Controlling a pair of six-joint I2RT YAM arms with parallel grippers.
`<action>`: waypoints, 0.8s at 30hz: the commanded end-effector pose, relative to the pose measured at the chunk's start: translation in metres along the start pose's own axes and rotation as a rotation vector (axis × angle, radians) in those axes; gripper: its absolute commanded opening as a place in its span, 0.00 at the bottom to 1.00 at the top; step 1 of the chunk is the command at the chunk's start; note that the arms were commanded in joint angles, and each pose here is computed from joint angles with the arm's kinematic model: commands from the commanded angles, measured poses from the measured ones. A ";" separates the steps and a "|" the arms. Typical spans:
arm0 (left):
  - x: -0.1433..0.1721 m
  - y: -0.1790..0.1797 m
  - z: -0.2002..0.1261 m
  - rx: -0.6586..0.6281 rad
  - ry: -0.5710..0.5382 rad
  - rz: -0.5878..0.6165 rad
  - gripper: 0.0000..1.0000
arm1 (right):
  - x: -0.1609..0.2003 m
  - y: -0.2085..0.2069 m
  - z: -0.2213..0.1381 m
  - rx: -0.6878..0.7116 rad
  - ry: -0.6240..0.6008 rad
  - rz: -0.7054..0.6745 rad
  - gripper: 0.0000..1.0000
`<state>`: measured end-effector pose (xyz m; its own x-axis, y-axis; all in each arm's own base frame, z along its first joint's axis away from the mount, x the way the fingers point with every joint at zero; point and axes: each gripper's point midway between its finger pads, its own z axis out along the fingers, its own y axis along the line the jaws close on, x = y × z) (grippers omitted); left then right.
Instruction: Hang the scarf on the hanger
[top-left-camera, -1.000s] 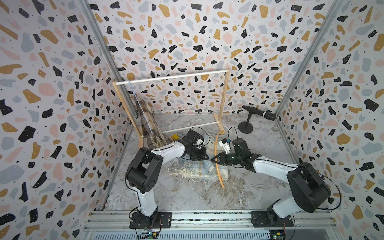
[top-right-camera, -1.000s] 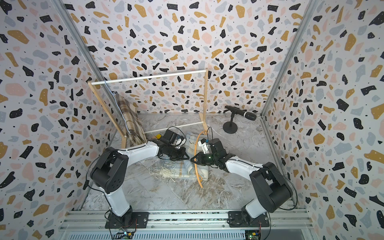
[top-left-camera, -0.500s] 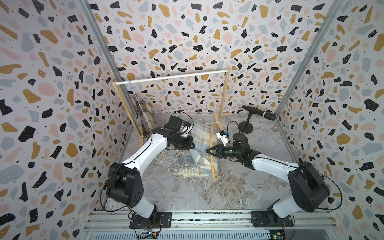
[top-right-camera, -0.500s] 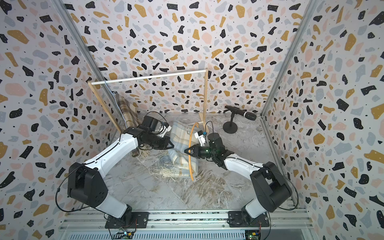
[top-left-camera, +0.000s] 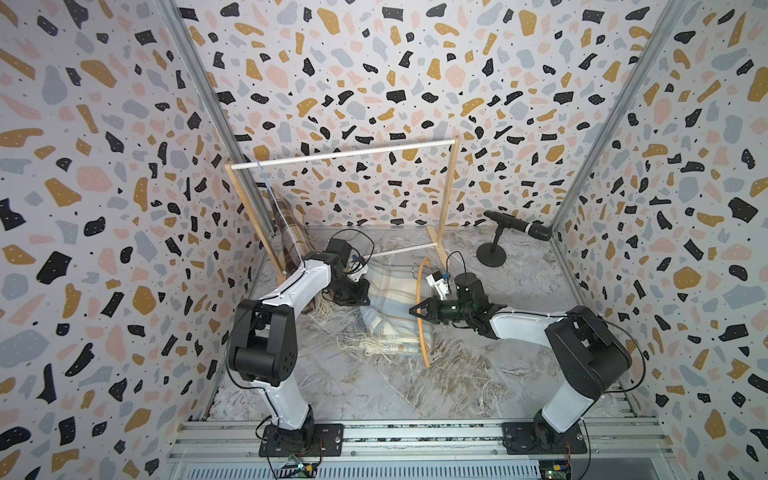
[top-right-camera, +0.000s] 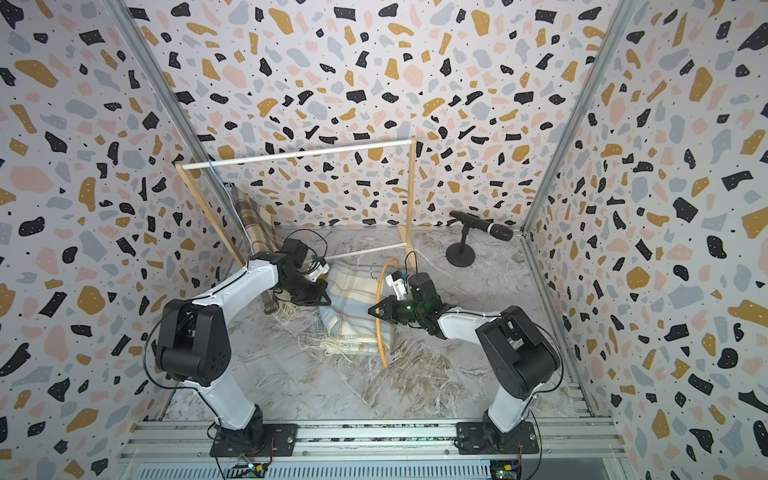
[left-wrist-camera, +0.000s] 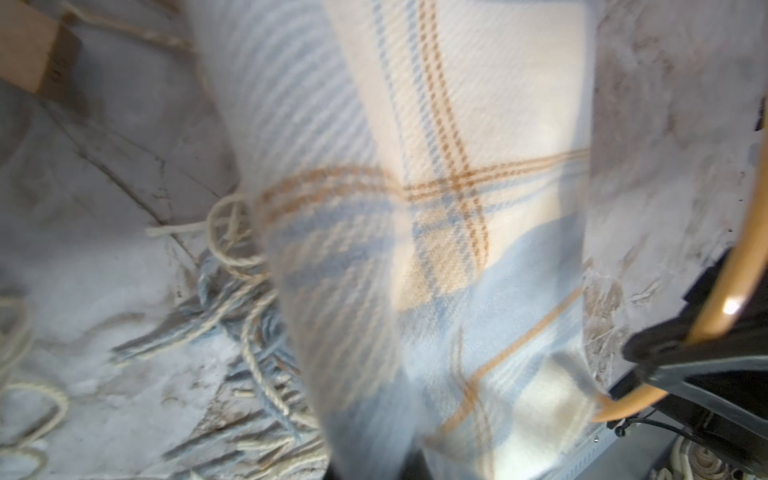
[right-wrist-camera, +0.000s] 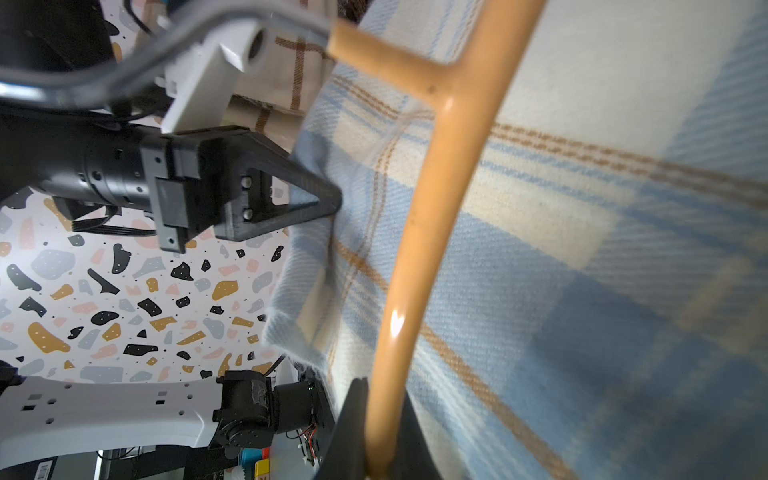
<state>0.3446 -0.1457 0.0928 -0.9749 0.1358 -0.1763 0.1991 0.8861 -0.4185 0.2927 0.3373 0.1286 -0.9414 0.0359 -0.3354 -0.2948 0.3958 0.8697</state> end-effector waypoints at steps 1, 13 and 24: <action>0.013 0.027 0.010 -0.108 0.044 0.000 0.04 | -0.014 0.029 -0.017 -0.040 -0.049 -0.051 0.00; 0.027 0.013 0.043 -0.018 0.051 -0.098 0.06 | -0.023 0.100 -0.049 -0.162 -0.032 -0.079 0.00; 0.024 -0.018 0.048 0.086 -0.009 -0.105 0.35 | -0.046 0.172 -0.090 -0.204 -0.075 -0.089 0.00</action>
<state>0.3163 -0.1764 0.0377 -0.9950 0.0580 -0.0819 0.0910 0.8654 -0.4927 0.2753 0.3283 0.2694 -0.9385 0.0583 -0.3403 -0.3145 0.2622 0.9123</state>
